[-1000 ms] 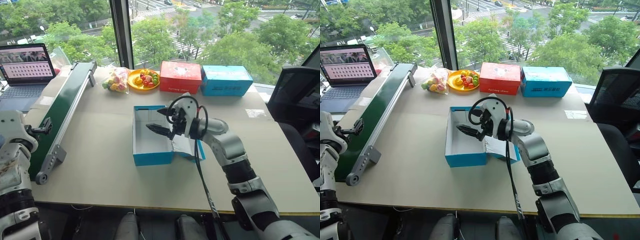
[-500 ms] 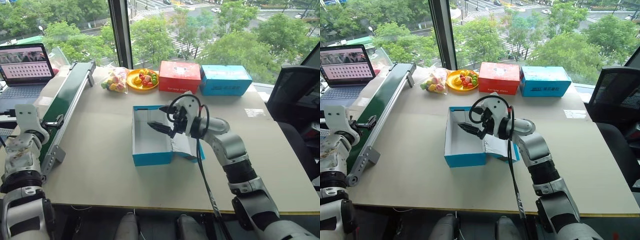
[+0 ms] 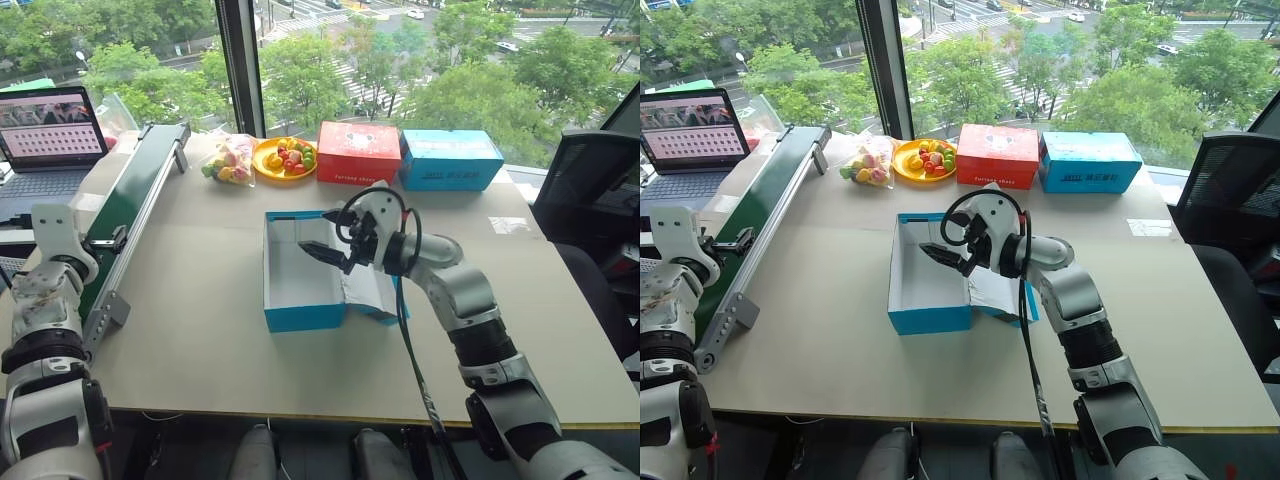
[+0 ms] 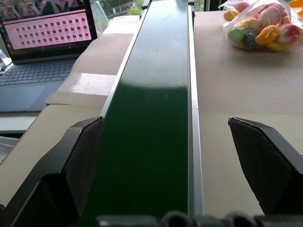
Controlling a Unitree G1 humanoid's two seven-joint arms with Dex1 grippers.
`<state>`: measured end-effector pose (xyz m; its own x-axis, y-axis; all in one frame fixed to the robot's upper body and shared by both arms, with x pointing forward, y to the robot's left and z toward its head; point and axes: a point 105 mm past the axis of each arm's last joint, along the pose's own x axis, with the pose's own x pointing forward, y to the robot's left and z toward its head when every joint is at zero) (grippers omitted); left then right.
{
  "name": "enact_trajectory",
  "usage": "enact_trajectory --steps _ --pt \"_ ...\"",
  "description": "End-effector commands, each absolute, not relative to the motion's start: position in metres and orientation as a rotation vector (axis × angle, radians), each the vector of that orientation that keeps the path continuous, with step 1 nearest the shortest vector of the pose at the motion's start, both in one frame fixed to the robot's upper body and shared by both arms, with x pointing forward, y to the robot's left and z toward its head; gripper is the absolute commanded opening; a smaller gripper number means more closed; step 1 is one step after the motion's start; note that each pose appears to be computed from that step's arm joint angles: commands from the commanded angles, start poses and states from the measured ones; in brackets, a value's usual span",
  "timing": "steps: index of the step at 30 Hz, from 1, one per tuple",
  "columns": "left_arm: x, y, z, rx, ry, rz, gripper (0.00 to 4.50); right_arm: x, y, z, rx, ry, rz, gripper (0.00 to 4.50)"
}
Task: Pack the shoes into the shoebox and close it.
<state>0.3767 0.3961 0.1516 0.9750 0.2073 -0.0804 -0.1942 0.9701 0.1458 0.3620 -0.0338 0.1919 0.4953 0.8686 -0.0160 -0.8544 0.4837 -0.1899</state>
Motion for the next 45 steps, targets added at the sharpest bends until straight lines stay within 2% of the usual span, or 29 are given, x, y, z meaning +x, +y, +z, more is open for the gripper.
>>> enact_trajectory --steps 1,30,41,45 --pt "0.375 0.402 0.175 0.165 0.024 0.214 4.5 0.362 -0.037 0.211 -0.196 -0.17 1.04 4.45" --pt "0.374 0.403 0.182 0.215 -0.011 0.237 4.5 0.363 -0.036 0.211 -0.205 -0.177 1.046 4.45" --pt "0.372 0.408 0.184 0.149 -0.04 0.264 4.5 0.364 -0.034 0.212 -0.208 -0.177 1.054 4.45" --pt "0.373 0.404 0.181 0.21 -0.02 0.246 4.5 0.365 -0.034 0.213 -0.213 -0.177 1.056 4.45"
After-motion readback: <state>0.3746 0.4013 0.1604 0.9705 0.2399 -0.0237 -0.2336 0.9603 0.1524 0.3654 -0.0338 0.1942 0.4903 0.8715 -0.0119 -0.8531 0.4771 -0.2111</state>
